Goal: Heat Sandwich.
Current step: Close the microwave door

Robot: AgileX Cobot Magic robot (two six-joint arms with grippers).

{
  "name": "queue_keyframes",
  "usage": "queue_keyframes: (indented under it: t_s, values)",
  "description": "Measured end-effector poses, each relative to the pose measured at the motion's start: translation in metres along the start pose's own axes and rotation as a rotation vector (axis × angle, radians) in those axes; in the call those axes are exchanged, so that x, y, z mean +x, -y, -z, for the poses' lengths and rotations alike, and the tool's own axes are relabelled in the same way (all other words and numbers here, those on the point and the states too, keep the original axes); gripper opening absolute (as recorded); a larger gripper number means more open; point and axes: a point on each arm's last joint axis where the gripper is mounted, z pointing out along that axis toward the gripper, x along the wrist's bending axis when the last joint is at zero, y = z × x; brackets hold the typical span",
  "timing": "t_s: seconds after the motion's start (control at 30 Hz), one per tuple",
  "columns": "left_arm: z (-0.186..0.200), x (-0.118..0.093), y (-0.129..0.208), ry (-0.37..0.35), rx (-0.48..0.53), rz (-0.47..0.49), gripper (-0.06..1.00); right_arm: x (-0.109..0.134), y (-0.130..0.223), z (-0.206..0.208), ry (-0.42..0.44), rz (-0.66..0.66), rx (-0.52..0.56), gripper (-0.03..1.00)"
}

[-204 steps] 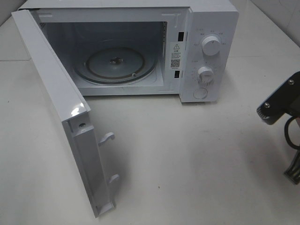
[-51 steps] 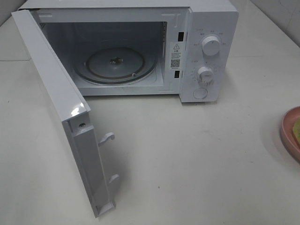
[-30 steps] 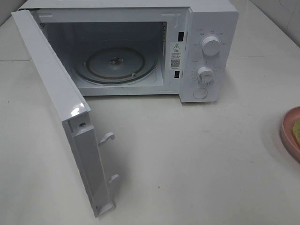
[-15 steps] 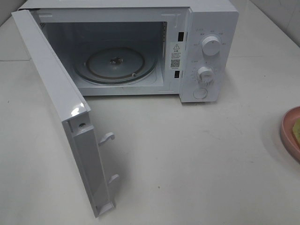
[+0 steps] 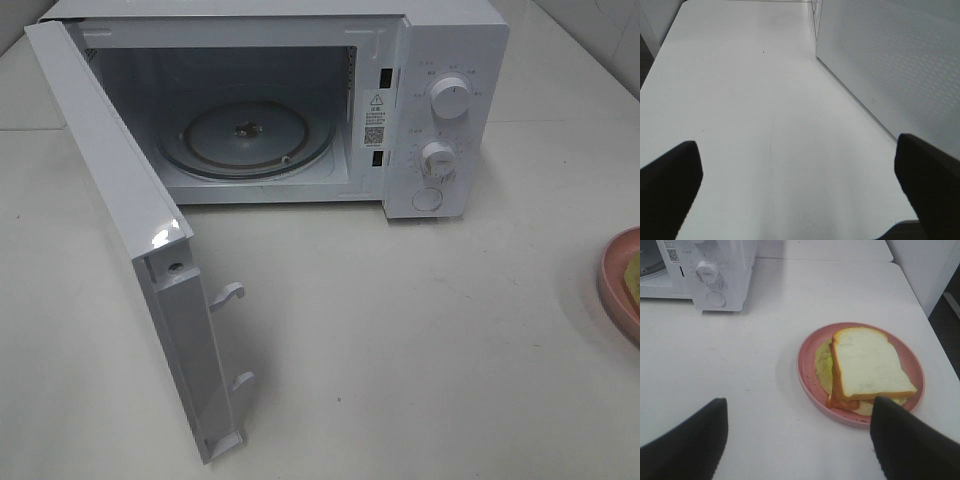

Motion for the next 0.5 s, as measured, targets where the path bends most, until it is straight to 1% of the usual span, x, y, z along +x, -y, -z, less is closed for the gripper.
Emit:
queue_keyframes:
  t_s: [0.5]
  values:
    - [0.0, -0.0001, 0.0, 0.001, 0.0, 0.0, 0.99, 0.0, 0.0, 0.0, 0.0, 0.0, 0.0, 0.76]
